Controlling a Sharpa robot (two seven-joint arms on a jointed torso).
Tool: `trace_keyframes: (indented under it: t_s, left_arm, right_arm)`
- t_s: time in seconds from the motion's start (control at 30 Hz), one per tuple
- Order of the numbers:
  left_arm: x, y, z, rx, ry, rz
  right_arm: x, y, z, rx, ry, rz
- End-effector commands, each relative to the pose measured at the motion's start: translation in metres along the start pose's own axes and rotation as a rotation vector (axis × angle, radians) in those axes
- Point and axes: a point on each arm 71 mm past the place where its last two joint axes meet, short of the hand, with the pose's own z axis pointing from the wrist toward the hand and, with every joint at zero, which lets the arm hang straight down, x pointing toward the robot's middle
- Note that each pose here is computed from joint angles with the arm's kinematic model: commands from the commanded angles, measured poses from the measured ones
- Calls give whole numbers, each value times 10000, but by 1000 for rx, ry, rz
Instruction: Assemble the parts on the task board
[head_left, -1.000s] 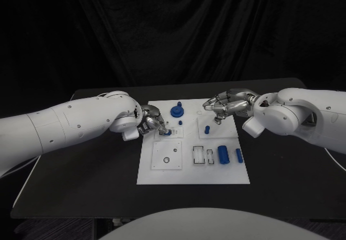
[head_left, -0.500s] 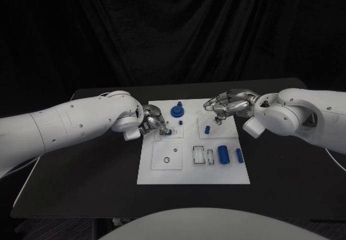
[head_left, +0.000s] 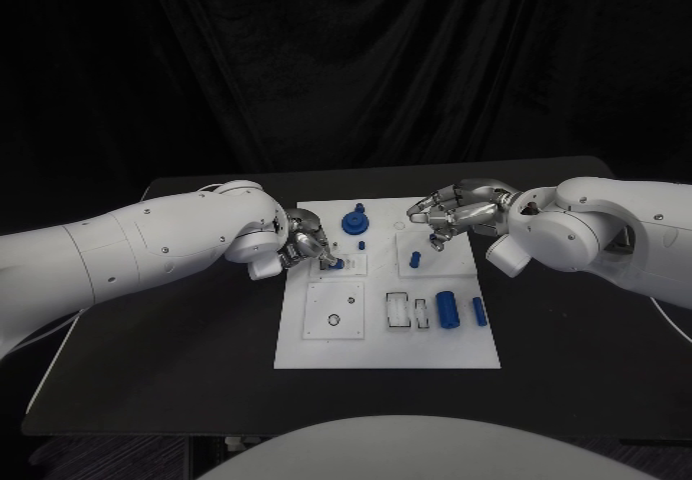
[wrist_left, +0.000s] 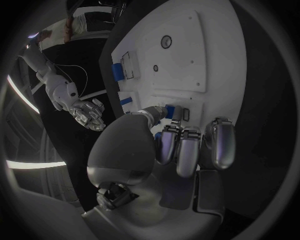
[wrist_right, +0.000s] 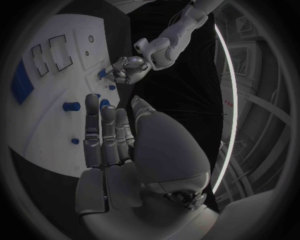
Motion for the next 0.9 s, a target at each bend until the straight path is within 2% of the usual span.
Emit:
trace_keyframes:
  t_s: [0.03, 0.9]
  left_arm:
    - [-9, -12, 0, -9, -2, -1]
    - [0, -48, 18, -1, 0, 3]
  right_arm:
    - [18, -23, 1, 20, 17, -4]
    - [25, -41, 6, 38, 30, -5]
